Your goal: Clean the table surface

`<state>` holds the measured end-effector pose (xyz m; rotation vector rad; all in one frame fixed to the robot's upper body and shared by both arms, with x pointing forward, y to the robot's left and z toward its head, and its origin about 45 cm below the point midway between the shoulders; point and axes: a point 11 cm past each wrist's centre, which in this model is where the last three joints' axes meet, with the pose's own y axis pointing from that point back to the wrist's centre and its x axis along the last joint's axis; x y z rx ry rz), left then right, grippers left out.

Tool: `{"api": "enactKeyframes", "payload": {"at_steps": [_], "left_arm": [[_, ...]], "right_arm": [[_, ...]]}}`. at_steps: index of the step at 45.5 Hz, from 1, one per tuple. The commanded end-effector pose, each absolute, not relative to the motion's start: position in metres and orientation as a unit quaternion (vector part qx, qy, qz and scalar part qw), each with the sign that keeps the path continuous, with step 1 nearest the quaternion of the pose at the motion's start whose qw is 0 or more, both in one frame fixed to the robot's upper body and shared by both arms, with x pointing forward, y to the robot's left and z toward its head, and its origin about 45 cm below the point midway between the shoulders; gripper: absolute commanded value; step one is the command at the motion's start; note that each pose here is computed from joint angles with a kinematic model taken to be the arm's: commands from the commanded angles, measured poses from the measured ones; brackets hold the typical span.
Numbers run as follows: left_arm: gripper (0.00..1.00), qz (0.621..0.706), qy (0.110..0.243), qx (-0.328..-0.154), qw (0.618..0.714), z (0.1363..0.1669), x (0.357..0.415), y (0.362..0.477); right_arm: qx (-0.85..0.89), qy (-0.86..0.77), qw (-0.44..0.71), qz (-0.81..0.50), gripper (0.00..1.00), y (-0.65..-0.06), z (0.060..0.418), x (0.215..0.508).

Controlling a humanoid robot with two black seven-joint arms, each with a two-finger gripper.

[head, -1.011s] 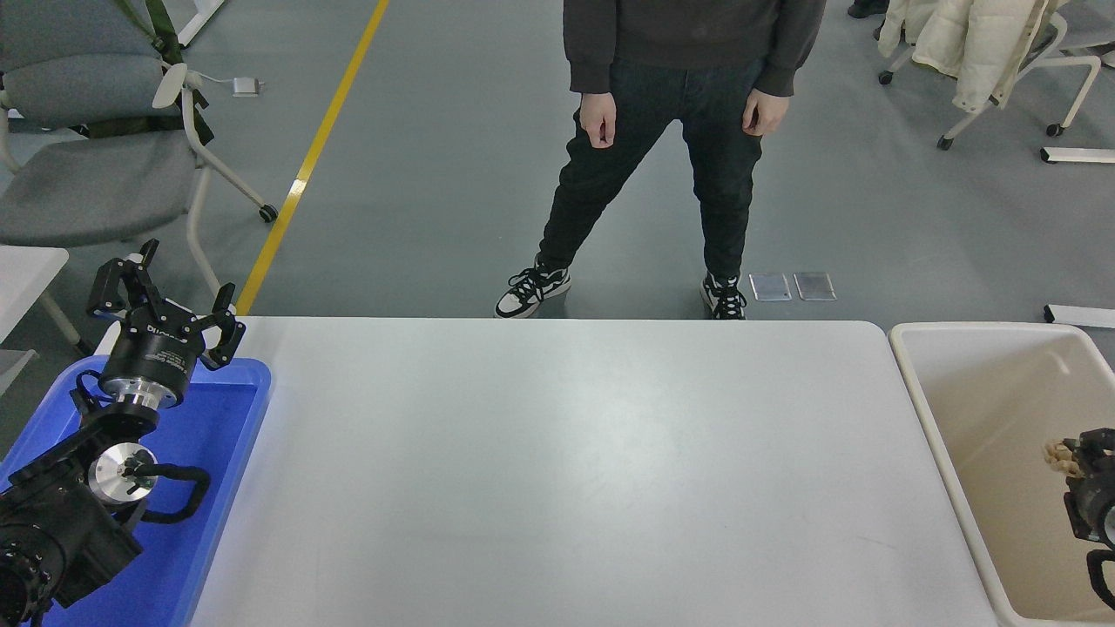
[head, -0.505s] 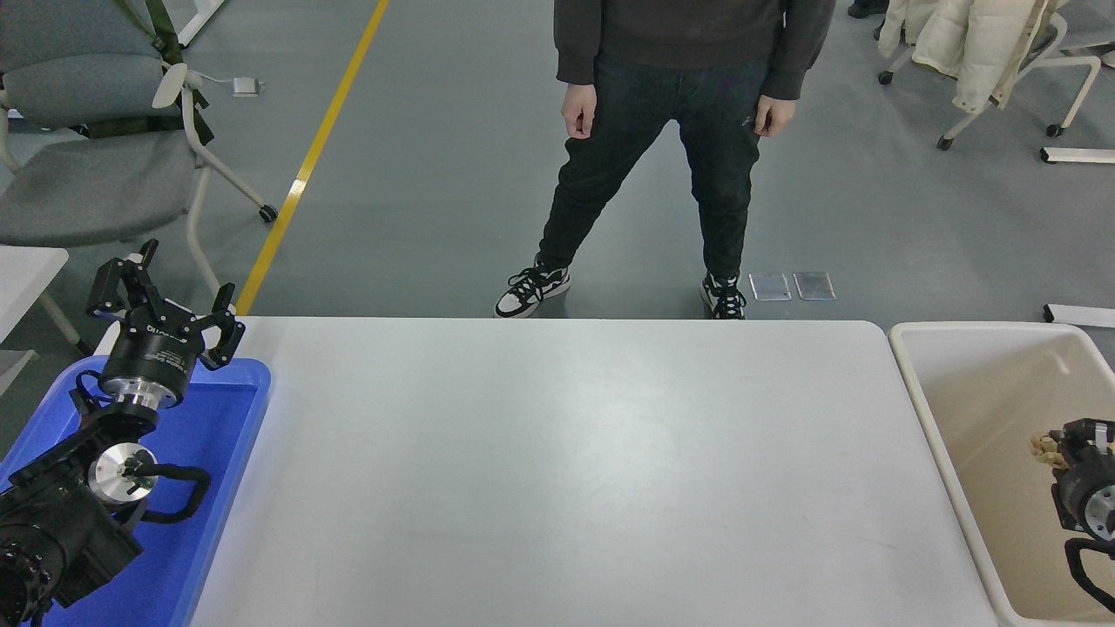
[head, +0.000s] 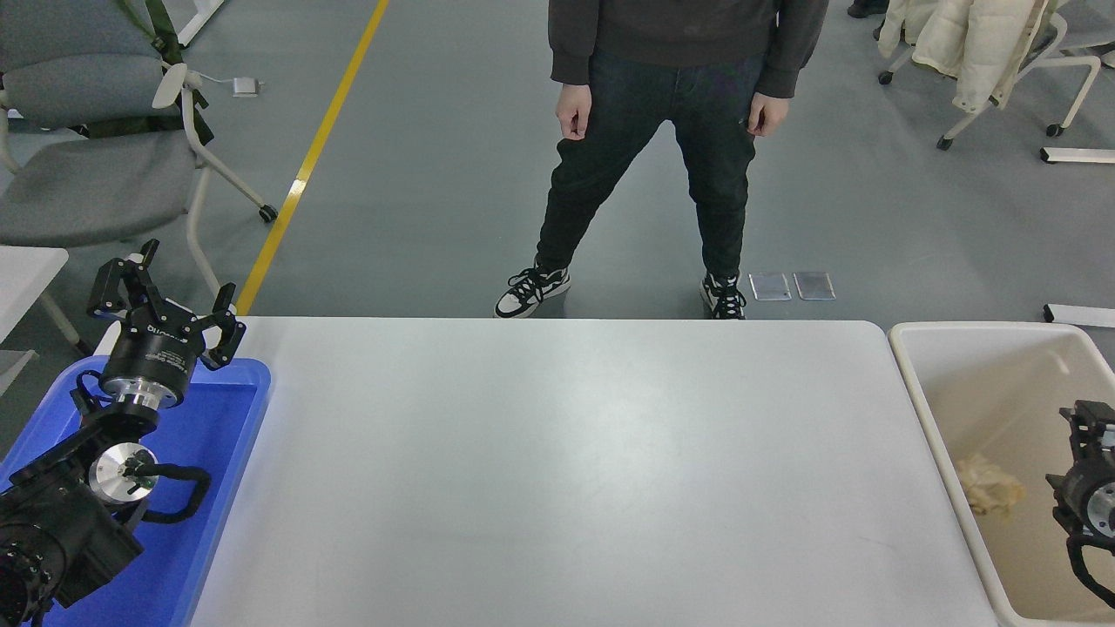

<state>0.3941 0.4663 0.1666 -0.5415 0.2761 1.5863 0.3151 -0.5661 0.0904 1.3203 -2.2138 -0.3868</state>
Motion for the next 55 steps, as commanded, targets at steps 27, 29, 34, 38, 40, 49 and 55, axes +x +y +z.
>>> {"api": "enactKeyframes", "payload": {"at_steps": [27,29,34,38,40,49,55], "left_arm": [[1.00,0.7008,0.122,-0.240,0.6608,0.1669,0.3941,0.467],[1.00,0.7007,0.123,-0.240,0.6605,0.1666,0.3942,0.466],[1.00,0.7007,0.123,-0.240,0.6605,0.1666,0.3942,0.466],[1.00,0.7010,0.122,-0.239,0.6605,0.1665,0.3940,0.466],[1.00,0.7005,0.122,-0.240,0.6609,0.1665,0.3942,0.466],[1.00,0.7000,0.123,-0.240,0.6613,0.1666,0.3942,0.466],[1.00,0.7007,0.122,-0.240,0.6608,0.1671,0.3945,0.466]], "right_arm": [[0.613,-0.730,-0.204,-0.222,1.00,-0.452,0.160,0.380],[0.634,-0.713,-0.206,-0.216,1.00,-0.432,0.163,0.381],[0.680,-0.686,-0.166,-0.201,1.00,-0.378,0.147,0.384],[0.676,-0.694,-0.163,-0.187,1.00,-0.357,0.139,0.386],[0.670,-0.701,-0.169,-0.177,1.00,-0.350,0.140,0.388],[0.659,-0.708,-0.206,-0.150,1.00,-0.327,0.141,0.394],[0.648,-0.720,-0.202,-0.143,1.00,-0.336,0.135,0.391]]}}
